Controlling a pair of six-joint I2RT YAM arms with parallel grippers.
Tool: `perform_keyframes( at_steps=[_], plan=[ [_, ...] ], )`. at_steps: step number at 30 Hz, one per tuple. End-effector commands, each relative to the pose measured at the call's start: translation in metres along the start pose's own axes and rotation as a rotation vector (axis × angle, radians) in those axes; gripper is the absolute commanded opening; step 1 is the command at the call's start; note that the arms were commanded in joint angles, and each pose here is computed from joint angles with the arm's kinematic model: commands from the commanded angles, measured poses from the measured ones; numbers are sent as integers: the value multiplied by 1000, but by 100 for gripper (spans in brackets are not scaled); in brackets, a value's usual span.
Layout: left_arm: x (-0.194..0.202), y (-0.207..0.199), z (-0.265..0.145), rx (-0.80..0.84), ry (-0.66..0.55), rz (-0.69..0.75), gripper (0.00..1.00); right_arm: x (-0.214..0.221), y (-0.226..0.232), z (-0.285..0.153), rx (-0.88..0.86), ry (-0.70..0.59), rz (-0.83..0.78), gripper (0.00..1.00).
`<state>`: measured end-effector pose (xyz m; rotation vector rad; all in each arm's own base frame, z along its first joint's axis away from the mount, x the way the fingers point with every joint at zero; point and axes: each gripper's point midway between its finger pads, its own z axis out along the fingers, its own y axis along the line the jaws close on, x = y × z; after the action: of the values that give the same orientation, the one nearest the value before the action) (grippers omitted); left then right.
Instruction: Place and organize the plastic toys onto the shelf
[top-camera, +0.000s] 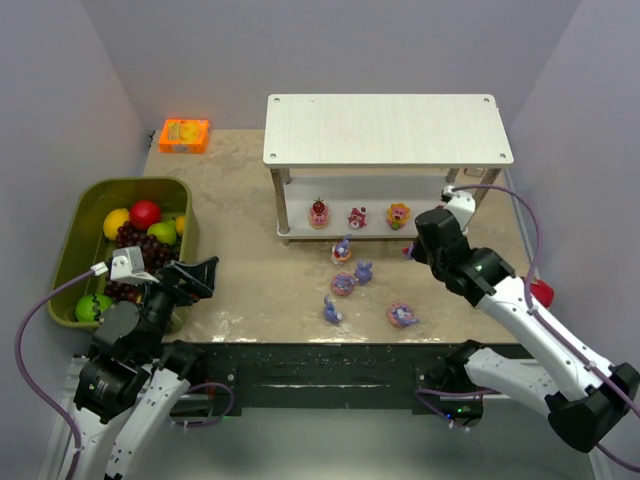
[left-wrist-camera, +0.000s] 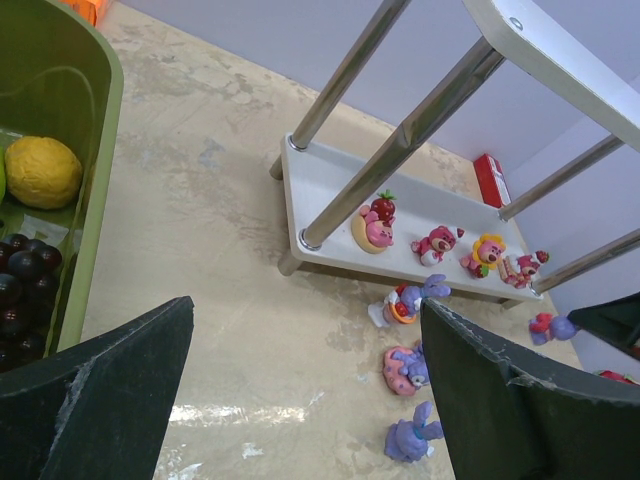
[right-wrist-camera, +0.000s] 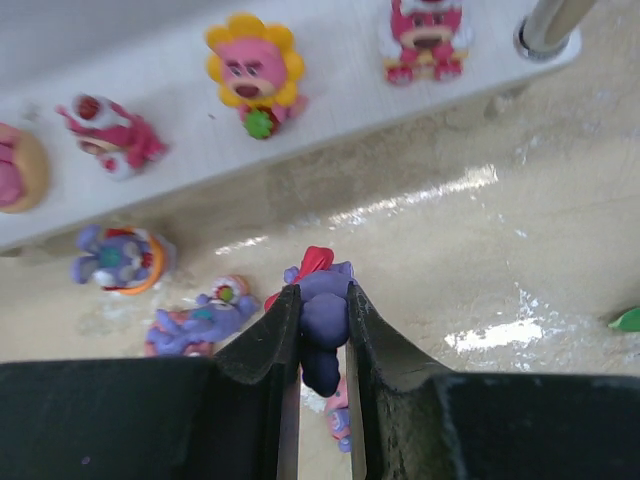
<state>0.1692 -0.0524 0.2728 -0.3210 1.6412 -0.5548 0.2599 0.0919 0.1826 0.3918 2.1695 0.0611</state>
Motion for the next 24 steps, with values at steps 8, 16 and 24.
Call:
perform_keyframes(
  at_steps=[8, 16, 24],
  plan=[
    [-12, -5, -1, 11, -38, -18, 99, -122, -13, -107, -18, -192, -12, 0],
    [-11, -5, -1, 11, -36, -15, 100, -200, -16, -149, 54, -337, -4, 0],
    [-13, -4, -3, 12, -46, -20, 100, -258, 1, -149, 147, -411, -17, 1]
  ],
)
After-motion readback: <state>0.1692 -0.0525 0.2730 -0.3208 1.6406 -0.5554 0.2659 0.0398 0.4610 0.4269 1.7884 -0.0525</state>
